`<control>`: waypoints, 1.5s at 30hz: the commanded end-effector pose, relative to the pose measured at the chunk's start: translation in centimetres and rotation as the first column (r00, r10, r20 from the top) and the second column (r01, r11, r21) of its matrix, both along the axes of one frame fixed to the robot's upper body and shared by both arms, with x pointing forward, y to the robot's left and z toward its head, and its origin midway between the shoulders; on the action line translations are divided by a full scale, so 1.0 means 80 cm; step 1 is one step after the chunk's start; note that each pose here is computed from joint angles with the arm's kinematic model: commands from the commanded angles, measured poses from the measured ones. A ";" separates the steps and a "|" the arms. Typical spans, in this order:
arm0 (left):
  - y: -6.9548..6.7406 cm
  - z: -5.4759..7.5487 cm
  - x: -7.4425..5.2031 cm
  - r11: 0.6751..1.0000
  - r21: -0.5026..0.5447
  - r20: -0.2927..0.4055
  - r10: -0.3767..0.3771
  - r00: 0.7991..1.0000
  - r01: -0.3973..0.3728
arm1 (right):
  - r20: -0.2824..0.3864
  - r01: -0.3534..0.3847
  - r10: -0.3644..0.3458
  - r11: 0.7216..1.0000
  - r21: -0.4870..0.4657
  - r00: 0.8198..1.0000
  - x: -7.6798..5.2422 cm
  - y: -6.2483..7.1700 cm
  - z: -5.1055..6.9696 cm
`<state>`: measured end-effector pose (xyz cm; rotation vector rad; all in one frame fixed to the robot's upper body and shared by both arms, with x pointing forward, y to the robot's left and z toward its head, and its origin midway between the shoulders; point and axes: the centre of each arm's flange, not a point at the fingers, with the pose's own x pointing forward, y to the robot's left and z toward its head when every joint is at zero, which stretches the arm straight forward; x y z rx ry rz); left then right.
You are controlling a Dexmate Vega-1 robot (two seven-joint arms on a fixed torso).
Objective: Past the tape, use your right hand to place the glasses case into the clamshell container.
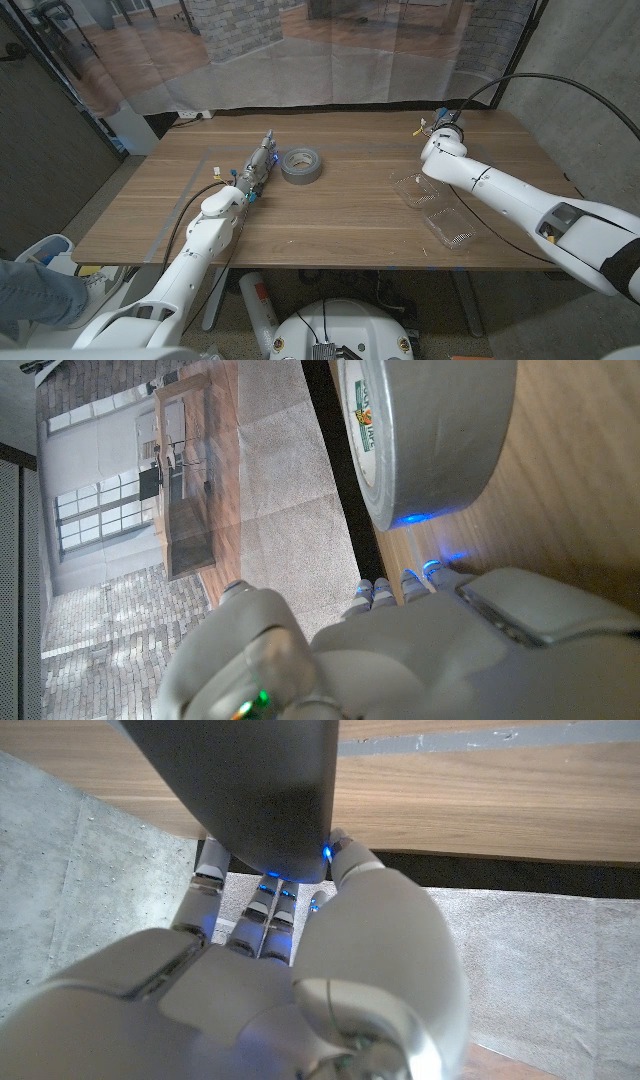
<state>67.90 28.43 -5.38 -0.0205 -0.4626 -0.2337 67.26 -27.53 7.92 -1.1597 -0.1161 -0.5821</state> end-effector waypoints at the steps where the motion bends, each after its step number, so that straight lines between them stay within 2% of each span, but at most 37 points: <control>1: -0.002 0.004 -0.003 1.000 0.006 0.006 0.000 1.000 0.000 | 0.017 -0.031 0.031 0.999 -0.015 0.999 -0.015 0.001 0.000; 20: -0.003 0.007 -0.005 1.000 0.011 0.021 -0.007 1.000 0.007 | 0.047 -0.076 0.078 0.996 -0.047 0.996 -0.046 0.017 0.001; 45: 0.014 0.013 -0.026 1.000 0.021 0.058 0.022 0.998 -0.023 | 0.101 -0.101 0.109 0.992 -0.079 0.989 -0.086 0.037 -0.009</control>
